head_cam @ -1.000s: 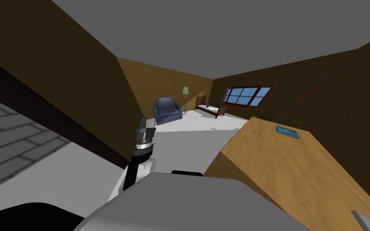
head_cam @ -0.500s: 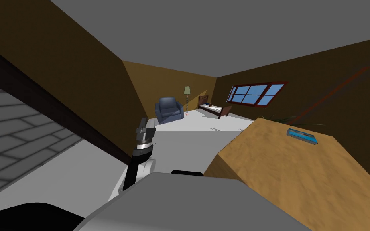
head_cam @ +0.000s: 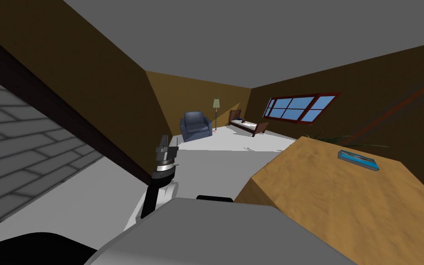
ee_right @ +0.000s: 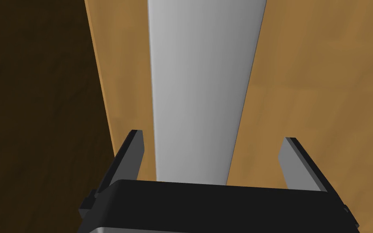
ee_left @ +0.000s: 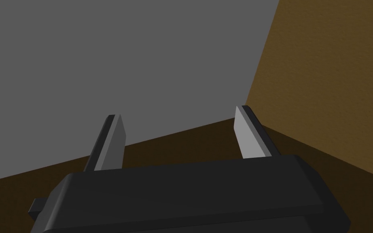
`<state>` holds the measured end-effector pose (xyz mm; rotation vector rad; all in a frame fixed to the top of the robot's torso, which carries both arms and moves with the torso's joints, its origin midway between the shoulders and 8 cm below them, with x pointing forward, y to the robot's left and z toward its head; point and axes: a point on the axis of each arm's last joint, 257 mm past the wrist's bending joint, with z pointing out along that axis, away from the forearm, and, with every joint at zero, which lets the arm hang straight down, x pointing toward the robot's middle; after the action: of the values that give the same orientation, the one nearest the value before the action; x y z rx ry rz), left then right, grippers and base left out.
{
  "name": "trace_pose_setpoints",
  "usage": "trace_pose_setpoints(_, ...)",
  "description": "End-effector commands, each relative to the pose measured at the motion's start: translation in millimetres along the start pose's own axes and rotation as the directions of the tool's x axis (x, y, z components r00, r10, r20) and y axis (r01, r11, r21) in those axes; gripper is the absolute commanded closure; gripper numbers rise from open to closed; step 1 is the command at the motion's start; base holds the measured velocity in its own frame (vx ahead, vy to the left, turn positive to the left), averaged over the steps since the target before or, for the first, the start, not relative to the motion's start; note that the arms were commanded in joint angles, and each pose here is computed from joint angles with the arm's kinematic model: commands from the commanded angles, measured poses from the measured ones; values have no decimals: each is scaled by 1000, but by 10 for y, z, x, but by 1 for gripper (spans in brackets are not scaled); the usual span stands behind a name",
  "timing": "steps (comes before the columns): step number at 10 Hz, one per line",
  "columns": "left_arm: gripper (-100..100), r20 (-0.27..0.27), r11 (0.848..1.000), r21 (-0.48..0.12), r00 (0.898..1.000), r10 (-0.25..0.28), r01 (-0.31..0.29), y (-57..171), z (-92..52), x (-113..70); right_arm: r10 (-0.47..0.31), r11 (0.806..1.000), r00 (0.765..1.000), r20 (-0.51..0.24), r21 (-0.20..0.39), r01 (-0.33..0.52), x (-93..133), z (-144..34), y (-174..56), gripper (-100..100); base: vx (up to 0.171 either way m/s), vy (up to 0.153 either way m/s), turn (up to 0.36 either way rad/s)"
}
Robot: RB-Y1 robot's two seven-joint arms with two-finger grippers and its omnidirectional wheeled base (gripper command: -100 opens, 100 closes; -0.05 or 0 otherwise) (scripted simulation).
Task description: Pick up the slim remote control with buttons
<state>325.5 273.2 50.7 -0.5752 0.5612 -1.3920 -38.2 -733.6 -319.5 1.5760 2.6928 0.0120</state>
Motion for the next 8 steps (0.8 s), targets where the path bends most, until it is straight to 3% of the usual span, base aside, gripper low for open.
trace_pose_setpoints(1,0,0,1000,0,1000,0,0,0,0,0,7,1000,1000,2,6,-7,26,4,-47,-100,-1,-3,-19)
trace_pose_setpoints(2,0,0,1000,0,1000,0,0,0,0,0,4,1000,1000,3,3,-4,12,2,-25,-100,0,0,0)
trace_pose_setpoints(3,0,0,1000,0,1000,0,0,0,0,0,5,1000,1000,4,3,-5,11,2,-30,100,0,0,0)
trace_pose_setpoints(7,0,0,1000,0,1000,0,0,0,0,0,5,1000,1000,4,4,-5,12,2,-34,100,0,0,0)
trace_pose_setpoints(8,0,0,1000,0,1000,0,0,0,0,0,5,1000,1000,4,4,-5,12,1,-34,0,0,0,0)
